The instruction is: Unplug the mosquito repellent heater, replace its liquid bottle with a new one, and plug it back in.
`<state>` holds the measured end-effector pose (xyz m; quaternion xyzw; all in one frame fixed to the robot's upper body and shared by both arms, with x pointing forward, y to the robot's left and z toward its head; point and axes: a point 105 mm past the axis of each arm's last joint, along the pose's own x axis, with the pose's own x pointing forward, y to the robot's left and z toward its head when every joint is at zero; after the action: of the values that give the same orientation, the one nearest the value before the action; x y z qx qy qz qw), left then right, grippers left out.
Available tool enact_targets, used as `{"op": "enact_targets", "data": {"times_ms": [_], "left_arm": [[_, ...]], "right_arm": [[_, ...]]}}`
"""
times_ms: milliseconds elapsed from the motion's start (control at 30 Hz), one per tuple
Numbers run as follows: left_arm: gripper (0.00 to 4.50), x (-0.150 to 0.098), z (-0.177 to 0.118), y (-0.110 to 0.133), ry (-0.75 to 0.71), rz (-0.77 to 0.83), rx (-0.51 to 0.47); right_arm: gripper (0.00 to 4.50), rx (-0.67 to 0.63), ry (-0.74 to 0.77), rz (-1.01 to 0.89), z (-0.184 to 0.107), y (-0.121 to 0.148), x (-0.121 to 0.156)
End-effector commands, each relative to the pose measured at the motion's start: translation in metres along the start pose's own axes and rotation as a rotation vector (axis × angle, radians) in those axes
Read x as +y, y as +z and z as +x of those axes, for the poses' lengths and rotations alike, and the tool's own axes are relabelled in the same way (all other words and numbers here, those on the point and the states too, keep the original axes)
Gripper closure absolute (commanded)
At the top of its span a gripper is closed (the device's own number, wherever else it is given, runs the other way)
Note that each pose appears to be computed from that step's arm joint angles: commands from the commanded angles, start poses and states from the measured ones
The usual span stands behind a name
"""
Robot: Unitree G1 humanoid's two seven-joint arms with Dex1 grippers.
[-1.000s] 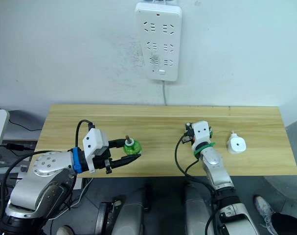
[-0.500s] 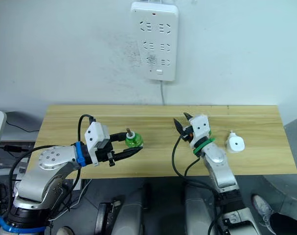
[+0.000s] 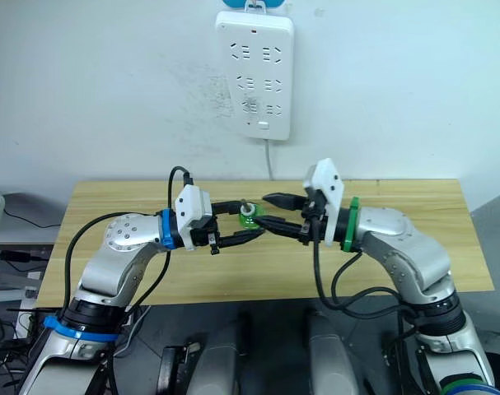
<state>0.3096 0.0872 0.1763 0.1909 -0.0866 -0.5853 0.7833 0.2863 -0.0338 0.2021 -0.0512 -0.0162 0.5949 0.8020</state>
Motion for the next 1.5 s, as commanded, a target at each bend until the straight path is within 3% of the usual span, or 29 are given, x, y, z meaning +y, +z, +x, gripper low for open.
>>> {"op": "enact_targets", "data": {"times_ms": [33,267,467,600,833,1067,1467,1500], "left_arm": [[2.28,-0.002,0.005,0.009,-0.022,0.034,-0.028],[2.28,-0.001,0.01,0.016,-0.035,0.039,-0.039],[2.28,-0.003,0.012,0.018,-0.039,0.023,-0.049],[2.28,-0.001,0.013,0.021,-0.01,-0.02,-0.07],[0.01,0.0,0.015,0.023,0.178,-0.041,-0.139],[0.0,-0.001,0.036,0.049,0.374,0.005,-0.273],[0.0,0.012,0.057,0.067,0.525,0.071,-0.366],[0.19,0.013,0.057,0.067,0.533,0.065,-0.37]], "right_arm": [[2.18,-0.011,0.005,-0.038,0.006,0.006,0.002],[2.18,0.003,-0.013,-0.047,0.012,0.002,-0.002],[3.66,0.012,-0.018,-0.094,0.014,0.0,-0.003],[3.66,0.001,-0.031,-0.103,0.007,0.0,-0.005],[3.66,-0.211,-0.285,0.291,-0.028,0.023,-0.046],[3.66,-0.431,-0.353,0.733,-0.053,0.047,-0.062],[3.66,-0.461,-0.361,0.872,-0.049,0.062,-0.053],[3.66,-0.462,-0.361,0.877,-0.049,0.063,-0.053]]}}
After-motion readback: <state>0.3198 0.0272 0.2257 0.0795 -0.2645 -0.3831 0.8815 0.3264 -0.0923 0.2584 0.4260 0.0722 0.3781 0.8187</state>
